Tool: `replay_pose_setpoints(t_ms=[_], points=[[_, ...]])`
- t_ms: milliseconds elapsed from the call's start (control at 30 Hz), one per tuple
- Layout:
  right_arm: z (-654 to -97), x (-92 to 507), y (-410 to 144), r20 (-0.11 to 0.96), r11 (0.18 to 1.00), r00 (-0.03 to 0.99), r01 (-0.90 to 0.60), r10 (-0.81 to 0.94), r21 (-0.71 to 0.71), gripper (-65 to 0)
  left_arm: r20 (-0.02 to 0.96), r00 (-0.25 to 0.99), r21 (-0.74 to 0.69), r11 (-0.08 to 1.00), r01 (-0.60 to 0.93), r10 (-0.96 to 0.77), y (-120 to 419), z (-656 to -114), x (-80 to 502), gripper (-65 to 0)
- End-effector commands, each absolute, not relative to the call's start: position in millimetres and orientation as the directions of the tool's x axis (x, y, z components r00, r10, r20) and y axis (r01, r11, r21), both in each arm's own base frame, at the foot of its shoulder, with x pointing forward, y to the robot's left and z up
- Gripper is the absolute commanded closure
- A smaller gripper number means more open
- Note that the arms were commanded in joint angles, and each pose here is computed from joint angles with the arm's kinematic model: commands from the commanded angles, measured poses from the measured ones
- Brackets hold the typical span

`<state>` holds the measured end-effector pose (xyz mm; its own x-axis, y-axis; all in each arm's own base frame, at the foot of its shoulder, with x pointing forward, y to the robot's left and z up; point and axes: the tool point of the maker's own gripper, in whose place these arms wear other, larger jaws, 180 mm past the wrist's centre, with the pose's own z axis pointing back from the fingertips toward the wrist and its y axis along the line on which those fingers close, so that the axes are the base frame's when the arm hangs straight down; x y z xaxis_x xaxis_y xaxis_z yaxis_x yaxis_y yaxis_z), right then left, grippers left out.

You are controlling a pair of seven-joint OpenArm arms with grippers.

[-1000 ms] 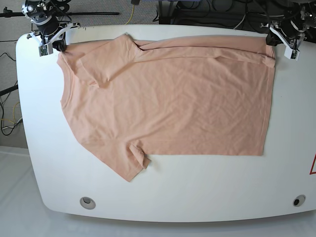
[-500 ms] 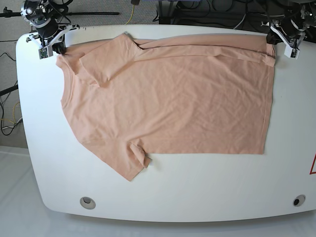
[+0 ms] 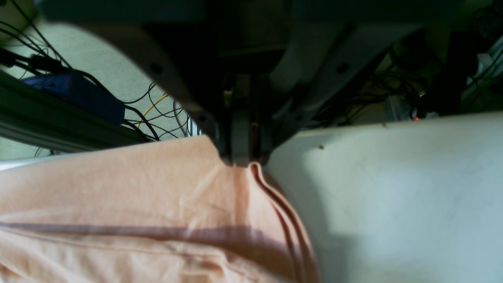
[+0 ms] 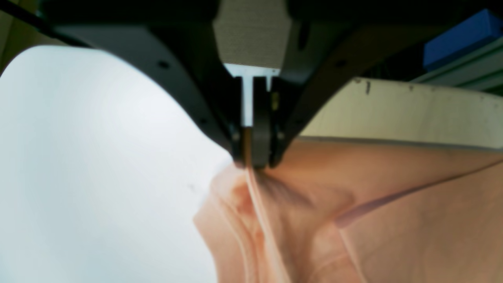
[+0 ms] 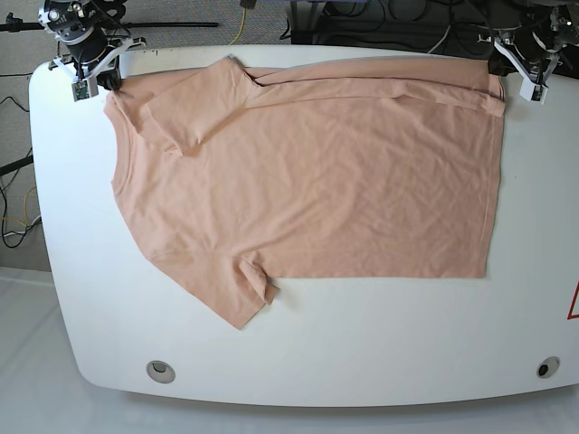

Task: Fold the T-shirt properly
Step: 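Pull the folded edge with both grippers away from the hem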

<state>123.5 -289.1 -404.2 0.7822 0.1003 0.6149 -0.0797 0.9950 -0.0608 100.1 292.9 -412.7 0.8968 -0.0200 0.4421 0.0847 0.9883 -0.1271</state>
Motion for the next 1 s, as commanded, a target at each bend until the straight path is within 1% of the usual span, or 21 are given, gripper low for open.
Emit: replay_pose_setpoints(t_ms=[0, 133, 200, 267, 400, 467, 533, 733, 967], points=[[-395.0, 127.1, -290.7, 0.640, 0.994, 0.760, -0.087, 0.113, -0.073, 0.0, 0.457, 0.889, -0.112, 0.989, 0.097, -0.035, 297.2, -406.6, 103.7, 0.0], [-395.8, 127.2, -290.7, 0.639, 0.994, 0.762, -0.084, 0.109, -0.069, -0.1, 0.452, 0.891, -0.113, 0.989, 0.095, -0.034, 296.6, -407.0, 102.8, 0.0], [-398.4, 125.6, -291.3, 0.627, 0.994, 0.771, -0.084, 0.109, -0.070, -5.0, 0.453, 0.891, -0.108, 0.990, 0.089, -0.031, 297.9, -406.6, 103.7, 0.0], [-398.7, 126.1, -291.0, 0.628, 0.994, 0.771, -0.084, 0.107, -0.067, -10.6, 0.448, 0.893, -0.104, 0.991, 0.087, -0.031, 298.7, -406.2, 103.2, -3.9], [-399.8, 124.7, -291.7, 0.624, 0.994, 0.775, -0.080, 0.105, -0.068, -21.8, 0.440, 0.897, -0.099, 0.992, 0.084, -0.032, 299.9, -406.4, 101.5, -14.8], [-399.8, 124.3, -292.1, 0.621, 0.994, 0.776, -0.081, 0.108, -0.072, -26.5, 0.442, 0.896, -0.097, 0.992, 0.082, -0.031, 300.7, -405.2, 102.7, -18.9], [-403.1, 121.8, -292.2, 0.599, 0.994, 0.794, -0.084, 0.110, -0.072, -34.4, 0.438, 0.898, -0.084, 0.993, 0.084, -0.039, 303.1, -404.9, 104.2, -25.1], [-401.5, 123.4, -292.7, 0.593, 0.994, 0.797, -0.083, 0.113, -0.077, -35.5, 0.442, 0.896, -0.075, 0.994, 0.084, -0.043, 304.7, -402.7, 106.7, -28.1], [-400.9, 126.9, -291.8, 0.584, 0.992, 0.802, -0.091, 0.125, -0.086, -34.2, 0.451, 0.890, -0.061, 0.993, 0.100, -0.062, 305.9, -399.8, 114.7, -30.6]])
